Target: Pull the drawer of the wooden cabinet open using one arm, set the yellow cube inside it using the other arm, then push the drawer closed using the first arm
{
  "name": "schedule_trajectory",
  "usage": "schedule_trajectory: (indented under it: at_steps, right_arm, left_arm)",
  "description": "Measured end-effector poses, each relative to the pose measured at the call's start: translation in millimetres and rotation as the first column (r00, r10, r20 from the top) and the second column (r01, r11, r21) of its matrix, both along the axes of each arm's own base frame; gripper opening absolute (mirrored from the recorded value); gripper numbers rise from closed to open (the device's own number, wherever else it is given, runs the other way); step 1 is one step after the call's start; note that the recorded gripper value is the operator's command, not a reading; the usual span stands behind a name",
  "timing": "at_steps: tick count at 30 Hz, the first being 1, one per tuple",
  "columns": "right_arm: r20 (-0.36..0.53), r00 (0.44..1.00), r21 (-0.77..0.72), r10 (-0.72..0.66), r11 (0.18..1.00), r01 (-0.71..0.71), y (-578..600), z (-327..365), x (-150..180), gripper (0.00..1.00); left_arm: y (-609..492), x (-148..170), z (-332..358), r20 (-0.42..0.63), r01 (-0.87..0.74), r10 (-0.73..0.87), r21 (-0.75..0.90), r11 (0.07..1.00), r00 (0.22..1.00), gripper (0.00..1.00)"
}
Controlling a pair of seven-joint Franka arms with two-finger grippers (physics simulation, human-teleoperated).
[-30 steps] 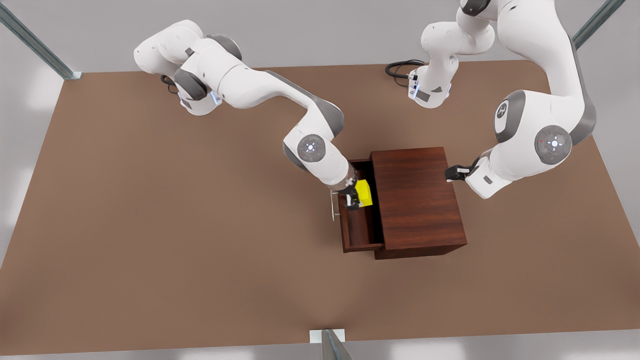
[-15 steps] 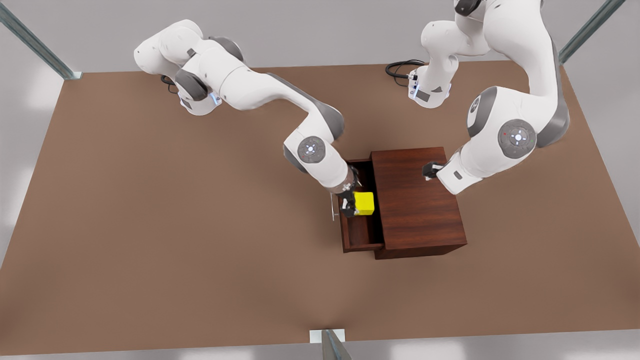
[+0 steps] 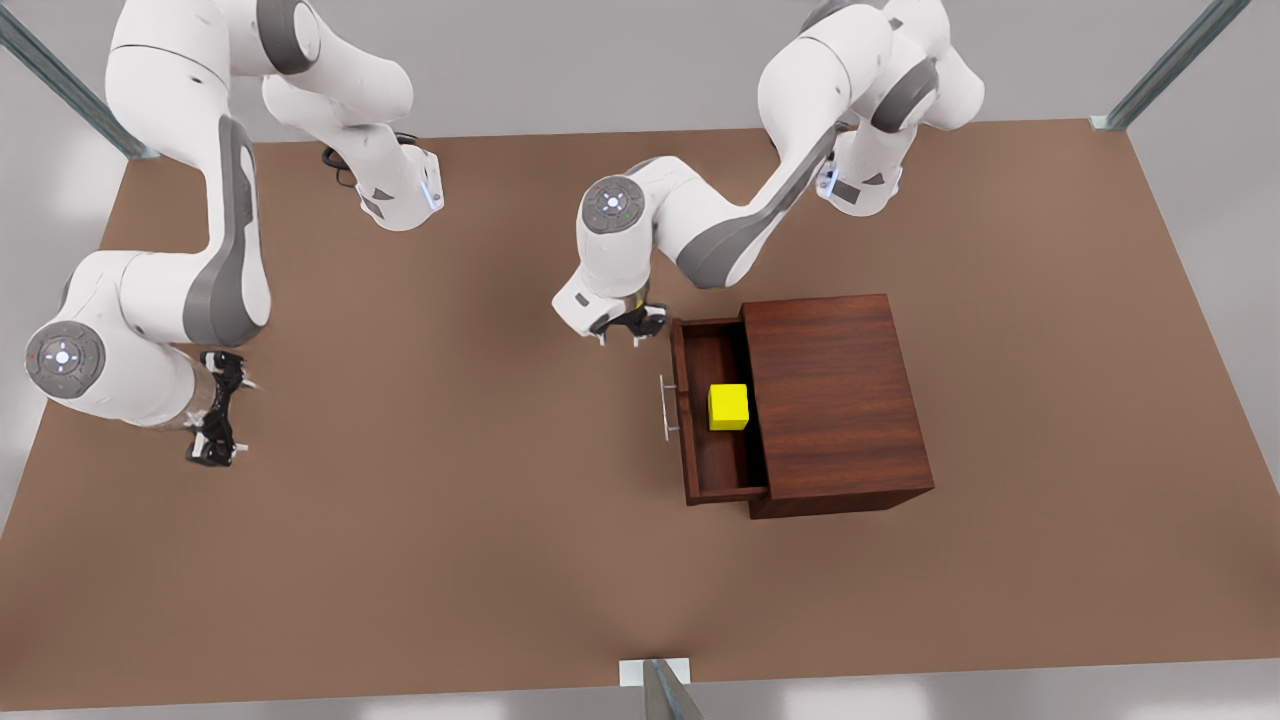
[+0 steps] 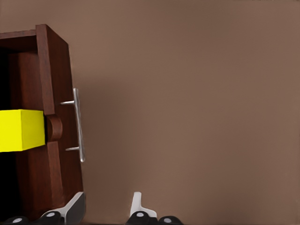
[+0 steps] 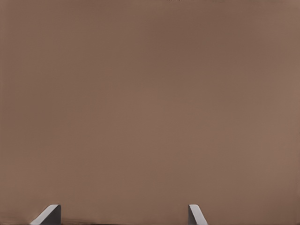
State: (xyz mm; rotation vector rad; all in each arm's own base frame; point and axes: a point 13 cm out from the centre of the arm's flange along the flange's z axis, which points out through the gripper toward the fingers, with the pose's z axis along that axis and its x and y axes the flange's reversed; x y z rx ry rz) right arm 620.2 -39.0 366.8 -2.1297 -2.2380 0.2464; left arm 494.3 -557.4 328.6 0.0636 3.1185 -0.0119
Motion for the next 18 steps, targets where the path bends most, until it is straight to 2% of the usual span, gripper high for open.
schedule_trajectory:
  at_steps: [3, 7, 13, 18]
  right_arm:
    - [-0.022, 0.971, 0.081, 0.236, 0.969, -0.234, 12.5, -2.5, -0.5, 1.0]
    - [-0.033, 0.894, 0.137, 0.447, 0.888, -0.439, 9.7, -2.4, -5.4, 1.0]
    - [-0.029, 0.742, 0.192, 0.669, 0.733, -0.653, 13.6, -4.4, -9.1, 1.0]
    - [-0.015, 0.626, 0.224, 0.78, 0.613, -0.758, 15.9, -6.7, -10.3, 1.0]
  left_arm:
    - [22.6, 28.5, -20.3, 0.011, -0.293, 0.293, 0.011, 0.956, 0.956, 0.0]
    - [37.0, 56.8, -73.9, 0.048, -0.596, 0.594, 0.022, 0.803, 0.803, 0.0]
    - [21.0, 63.2, -110.4, 0.053, -0.837, 0.838, -0.039, 0.546, 0.544, 0.0]
    - [22.7, 67.8, -144.3, 0.054, -0.94, 0.941, -0.051, 0.337, 0.334, 0.0]
